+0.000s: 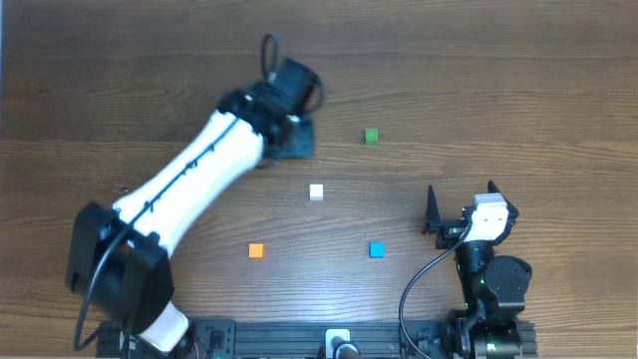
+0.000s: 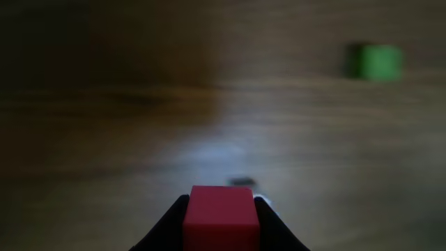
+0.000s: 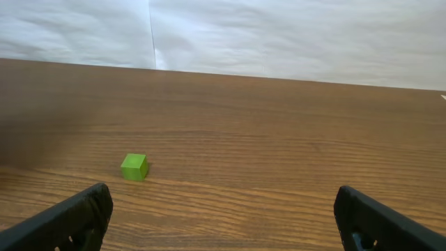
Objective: Stack Cubes
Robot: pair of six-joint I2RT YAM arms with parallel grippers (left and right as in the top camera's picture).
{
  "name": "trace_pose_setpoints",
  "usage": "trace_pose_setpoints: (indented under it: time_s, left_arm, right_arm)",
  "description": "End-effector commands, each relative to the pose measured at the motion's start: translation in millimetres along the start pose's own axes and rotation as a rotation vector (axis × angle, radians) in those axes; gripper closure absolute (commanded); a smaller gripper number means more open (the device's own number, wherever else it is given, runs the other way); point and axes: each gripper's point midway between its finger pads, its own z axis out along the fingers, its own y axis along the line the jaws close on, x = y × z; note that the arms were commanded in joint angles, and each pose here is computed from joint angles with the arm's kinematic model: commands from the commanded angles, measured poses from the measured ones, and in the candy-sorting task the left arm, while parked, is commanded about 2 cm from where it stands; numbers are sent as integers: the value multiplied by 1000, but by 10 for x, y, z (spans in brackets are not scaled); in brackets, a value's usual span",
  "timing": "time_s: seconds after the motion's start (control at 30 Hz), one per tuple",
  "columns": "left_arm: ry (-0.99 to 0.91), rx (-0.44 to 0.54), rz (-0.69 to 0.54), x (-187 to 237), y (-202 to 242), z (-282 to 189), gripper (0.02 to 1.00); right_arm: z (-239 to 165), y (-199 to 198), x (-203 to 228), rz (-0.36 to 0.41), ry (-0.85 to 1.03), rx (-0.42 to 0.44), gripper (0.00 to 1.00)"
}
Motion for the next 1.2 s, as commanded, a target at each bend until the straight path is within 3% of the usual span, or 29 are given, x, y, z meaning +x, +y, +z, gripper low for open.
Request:
trace_pose_setpoints:
  time_s: [0.03,0.3,0.63,1.2]
  left_arm:
    - [-14,-4,-27,165,-317,20,980]
    - [21,-41,-80,438,-566,256,978]
    - [64,-98,-144,590,-358,426,976]
    - [110,-115,-140,722,-312,609,976]
  right_arm:
    - [3,8,20,4,-2,-7,9]
    - [3,8,20,4,-2,-7,9]
    - [3,8,20,4,-2,-7,9]
    - [3,8,20,4,-2,-7,9]
